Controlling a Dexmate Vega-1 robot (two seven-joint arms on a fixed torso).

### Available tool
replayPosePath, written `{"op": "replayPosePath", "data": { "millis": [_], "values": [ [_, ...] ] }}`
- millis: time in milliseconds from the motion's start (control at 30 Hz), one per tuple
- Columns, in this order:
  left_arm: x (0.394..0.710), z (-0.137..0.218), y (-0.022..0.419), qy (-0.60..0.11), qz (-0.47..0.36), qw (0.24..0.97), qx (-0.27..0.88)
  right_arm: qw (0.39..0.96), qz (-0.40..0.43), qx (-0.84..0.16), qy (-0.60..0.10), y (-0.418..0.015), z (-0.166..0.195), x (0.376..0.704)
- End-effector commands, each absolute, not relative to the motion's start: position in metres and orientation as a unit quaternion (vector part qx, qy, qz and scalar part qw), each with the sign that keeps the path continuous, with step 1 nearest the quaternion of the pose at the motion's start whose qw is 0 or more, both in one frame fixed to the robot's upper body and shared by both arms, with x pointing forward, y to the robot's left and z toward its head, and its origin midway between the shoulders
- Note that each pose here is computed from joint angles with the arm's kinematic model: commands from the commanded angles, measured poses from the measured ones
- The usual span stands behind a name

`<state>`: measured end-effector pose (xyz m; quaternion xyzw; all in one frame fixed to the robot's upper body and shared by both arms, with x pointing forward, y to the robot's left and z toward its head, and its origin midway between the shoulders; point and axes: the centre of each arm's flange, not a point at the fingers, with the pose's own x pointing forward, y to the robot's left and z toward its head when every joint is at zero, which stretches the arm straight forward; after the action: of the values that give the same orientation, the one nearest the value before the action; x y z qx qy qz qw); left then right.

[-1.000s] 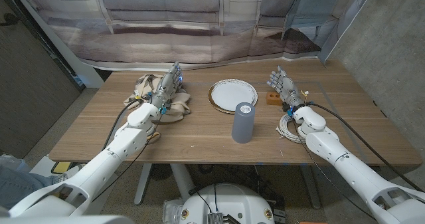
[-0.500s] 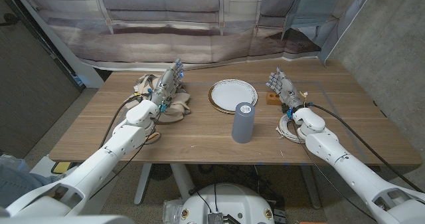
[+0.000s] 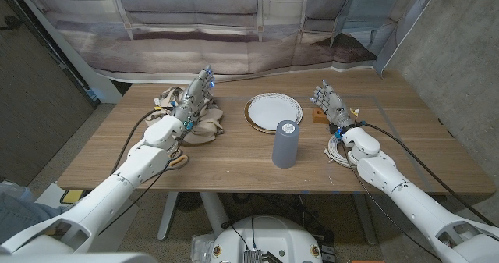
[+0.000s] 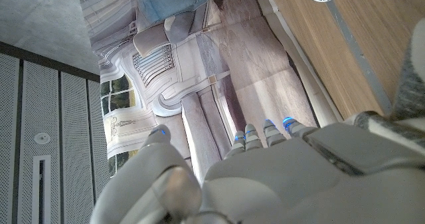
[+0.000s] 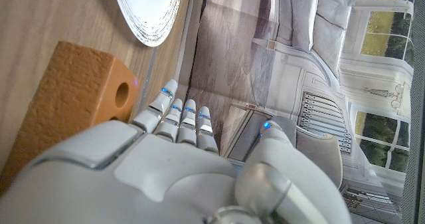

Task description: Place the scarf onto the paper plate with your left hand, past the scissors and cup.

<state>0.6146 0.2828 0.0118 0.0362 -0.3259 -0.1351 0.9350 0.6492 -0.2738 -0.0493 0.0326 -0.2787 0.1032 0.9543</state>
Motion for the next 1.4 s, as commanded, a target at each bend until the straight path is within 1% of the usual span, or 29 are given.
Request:
{"op": "replayPosePath", "data": {
  "millis": [33, 700, 1033, 1400],
  "values": [
    [0.607, 0.018, 0.285, -0.337, -0.135, 0.93, 0.048, 0.955, 0.1, 0.028, -0.277, -0.277, -0.053, 0.644],
    [0.6, 0.021, 0.288, -0.331, -0.128, 0.932, 0.071, 0.952, 0.108, 0.017, -0.286, -0.28, -0.045, 0.643],
    [0.593, 0.026, 0.289, -0.334, -0.128, 0.93, 0.085, 0.947, 0.11, 0.01, -0.302, -0.283, -0.031, 0.635],
    [0.584, 0.029, 0.295, -0.339, -0.123, 0.928, 0.098, 0.943, 0.113, 0.006, -0.312, -0.282, -0.029, 0.63]
  ]
}}
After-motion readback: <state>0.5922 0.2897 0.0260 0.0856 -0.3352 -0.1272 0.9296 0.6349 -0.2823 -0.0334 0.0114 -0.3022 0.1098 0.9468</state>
